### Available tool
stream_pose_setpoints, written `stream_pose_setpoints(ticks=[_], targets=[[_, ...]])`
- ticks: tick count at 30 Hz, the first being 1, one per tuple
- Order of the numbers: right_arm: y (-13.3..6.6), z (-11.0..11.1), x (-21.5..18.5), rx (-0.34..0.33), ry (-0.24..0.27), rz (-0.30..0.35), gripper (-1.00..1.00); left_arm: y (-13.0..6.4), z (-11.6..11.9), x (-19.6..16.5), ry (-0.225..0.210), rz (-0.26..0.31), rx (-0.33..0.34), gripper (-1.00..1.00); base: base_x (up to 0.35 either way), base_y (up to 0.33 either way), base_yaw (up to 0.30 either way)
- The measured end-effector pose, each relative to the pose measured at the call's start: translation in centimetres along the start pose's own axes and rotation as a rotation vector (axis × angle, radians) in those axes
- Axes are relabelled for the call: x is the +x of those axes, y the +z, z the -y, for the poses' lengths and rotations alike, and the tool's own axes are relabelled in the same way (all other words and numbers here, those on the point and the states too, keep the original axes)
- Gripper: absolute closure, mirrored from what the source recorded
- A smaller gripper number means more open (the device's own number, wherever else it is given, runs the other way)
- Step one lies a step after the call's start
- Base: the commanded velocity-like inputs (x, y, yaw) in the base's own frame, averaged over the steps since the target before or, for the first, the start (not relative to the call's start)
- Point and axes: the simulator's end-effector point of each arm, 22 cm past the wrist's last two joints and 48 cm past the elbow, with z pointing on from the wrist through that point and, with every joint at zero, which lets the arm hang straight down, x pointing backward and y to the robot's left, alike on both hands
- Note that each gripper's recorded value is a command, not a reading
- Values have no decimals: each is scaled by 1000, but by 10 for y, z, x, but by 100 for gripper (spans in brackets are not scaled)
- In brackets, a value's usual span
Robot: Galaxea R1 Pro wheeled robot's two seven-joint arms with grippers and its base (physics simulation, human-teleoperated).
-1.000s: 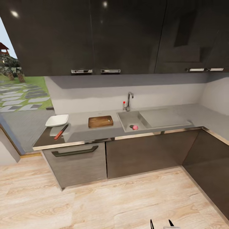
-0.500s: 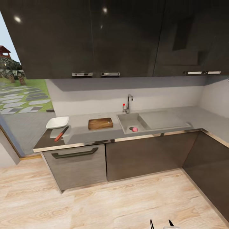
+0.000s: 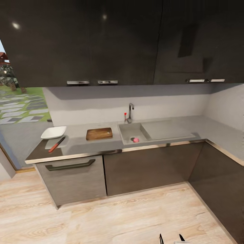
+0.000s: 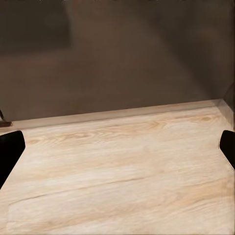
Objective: In the kitchen, take the Vidalia onion out of the sink, dice it on the chopping board with the paring knife, put the diced onion into the bowl on the countertop, then place both the paring knife and the chopping board into the sink.
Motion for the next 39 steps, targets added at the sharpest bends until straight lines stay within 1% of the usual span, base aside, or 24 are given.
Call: stream_pose_setpoints(ticks=[10, 23, 30, 39], targets=[[1, -3, -6, -3, 2, 13, -100, 1, 0, -5, -4, 13, 0, -100, 12, -316, 45], [2, -5, -13, -5, 5, 29, -100, 2, 1, -12, -9, 31, 2, -100, 95, -291, 199], [2, -4, -16, -4, 5, 35, -100, 2, 2, -14, -9, 37, 5, -100, 52, -80, 206], [2, -4, -16, -4, 5, 36, -100, 2, 3, -14, -9, 38, 6, -100, 3, -5, 25]])
